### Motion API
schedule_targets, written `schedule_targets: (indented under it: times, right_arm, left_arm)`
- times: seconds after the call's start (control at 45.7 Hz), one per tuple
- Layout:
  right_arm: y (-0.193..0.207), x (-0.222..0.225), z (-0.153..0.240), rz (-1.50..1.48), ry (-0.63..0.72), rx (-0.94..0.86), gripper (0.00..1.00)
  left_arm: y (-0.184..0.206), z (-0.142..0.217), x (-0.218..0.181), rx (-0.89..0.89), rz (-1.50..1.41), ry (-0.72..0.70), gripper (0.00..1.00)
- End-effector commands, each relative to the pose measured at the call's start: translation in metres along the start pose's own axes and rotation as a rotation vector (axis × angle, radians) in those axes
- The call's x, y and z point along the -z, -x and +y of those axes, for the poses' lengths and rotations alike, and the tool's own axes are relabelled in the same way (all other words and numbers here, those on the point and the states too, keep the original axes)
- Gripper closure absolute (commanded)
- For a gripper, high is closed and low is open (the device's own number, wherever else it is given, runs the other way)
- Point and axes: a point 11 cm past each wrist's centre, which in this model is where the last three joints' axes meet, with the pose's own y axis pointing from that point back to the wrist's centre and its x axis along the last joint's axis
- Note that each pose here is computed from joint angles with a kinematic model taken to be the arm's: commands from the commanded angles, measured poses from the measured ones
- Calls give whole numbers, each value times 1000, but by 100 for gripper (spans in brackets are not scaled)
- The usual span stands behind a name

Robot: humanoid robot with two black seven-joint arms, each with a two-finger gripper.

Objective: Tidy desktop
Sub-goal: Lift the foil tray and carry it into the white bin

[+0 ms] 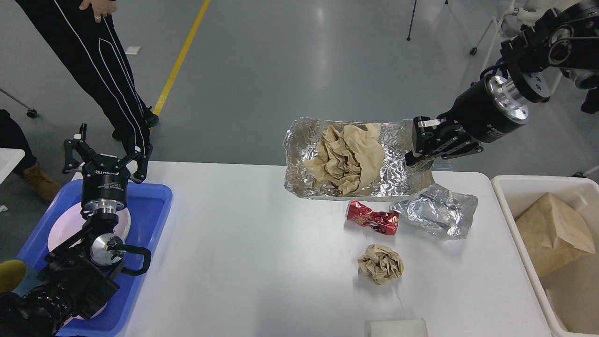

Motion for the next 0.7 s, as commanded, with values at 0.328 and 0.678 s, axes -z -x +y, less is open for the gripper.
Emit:
schedule_targets:
  times: [0.328,0.678]
  right_arm:
    - [19,-299,27,-487,374,-414,100]
    - [109,-416,15,-673,645,-657,100]
  left_arm:
    - [0,1,1,-1,1,-1,3]
    - [-1,1,0,-1,0,-1,3]
